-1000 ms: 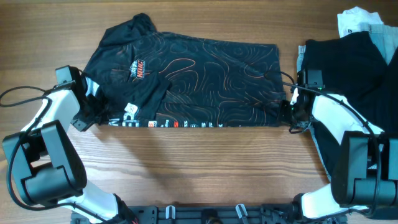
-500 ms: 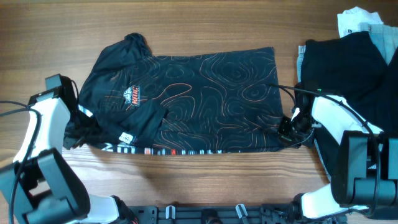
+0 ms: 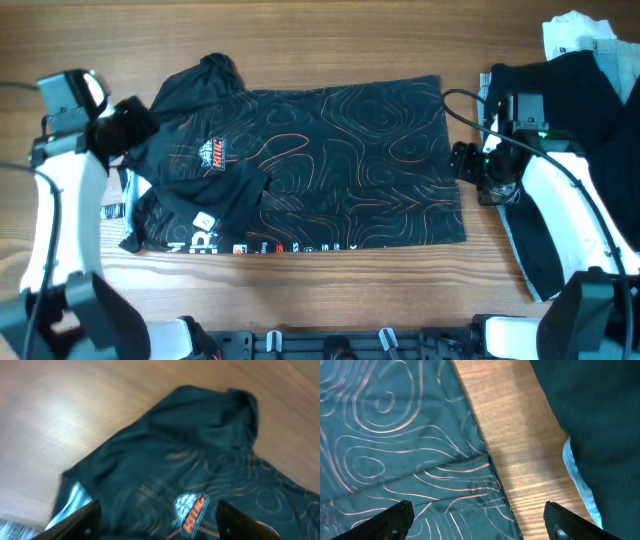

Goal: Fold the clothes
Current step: 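Grasp the far edge of the jersey with both grippers, then fold the far edge toward the near edge with both grippers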

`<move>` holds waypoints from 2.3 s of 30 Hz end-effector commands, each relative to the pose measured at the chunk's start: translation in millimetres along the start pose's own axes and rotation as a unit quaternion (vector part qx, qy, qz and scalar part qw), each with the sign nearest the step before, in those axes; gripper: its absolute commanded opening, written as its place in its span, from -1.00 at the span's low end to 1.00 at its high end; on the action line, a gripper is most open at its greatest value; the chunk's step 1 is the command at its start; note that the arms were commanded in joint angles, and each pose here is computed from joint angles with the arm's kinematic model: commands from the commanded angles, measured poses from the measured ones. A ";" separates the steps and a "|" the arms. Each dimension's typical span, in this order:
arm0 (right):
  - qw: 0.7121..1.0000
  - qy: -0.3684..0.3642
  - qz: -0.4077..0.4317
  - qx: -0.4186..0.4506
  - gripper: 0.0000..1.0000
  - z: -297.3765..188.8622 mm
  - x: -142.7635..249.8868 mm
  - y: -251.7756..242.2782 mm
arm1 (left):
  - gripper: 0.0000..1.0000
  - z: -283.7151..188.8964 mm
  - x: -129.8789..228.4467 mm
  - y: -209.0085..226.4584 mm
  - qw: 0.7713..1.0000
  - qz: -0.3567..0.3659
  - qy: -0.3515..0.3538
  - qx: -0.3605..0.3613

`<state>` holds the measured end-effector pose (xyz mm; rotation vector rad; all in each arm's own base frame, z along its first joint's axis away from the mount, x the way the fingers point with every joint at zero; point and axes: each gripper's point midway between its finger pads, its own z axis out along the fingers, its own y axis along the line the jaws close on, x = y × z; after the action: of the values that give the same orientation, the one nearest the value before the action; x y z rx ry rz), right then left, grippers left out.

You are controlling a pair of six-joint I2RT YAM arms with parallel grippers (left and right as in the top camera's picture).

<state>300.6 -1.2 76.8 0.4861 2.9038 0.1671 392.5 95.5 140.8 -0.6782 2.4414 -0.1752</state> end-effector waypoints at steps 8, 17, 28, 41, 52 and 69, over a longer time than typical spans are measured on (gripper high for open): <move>0.999 -0.013 -0.018 -0.029 0.78 -8.6 -6.8 10.5 | 0.75 159.3 -66.9 -61.0 0.983 0.182 0.002 0.004; 0.999 -0.029 -0.013 -0.044 0.78 -9.3 -15.2 16.7 | 0.66 227.8 -37.6 -86.3 0.977 0.211 -0.007 0.031; 0.992 -0.073 -0.073 -0.076 0.27 21.1 -56.0 33.9 | -0.92 180.9 -19.2 -77.8 0.982 0.175 0.067 0.008; 0.983 -0.135 -0.100 -0.067 0.43 80.2 -210.9 70.9 | -0.92 127.4 -20.8 -79.0 0.993 0.071 0.090 -0.007; 0.985 -0.136 -0.085 -0.060 -0.90 141.4 -210.1 94.9 | -0.92 126.0 -14.1 -75.8 0.992 0.070 0.104 -0.012; 0.995 0.052 -0.030 0.078 -0.87 36.6 -106.5 22.1 | -0.92 -41.8 31.4 1.9 0.964 -0.042 0.244 -0.096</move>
<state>430.0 -5.7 58.7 0.3930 2.9963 0.0144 367.3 72.6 141.2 -0.8383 2.9355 -0.1610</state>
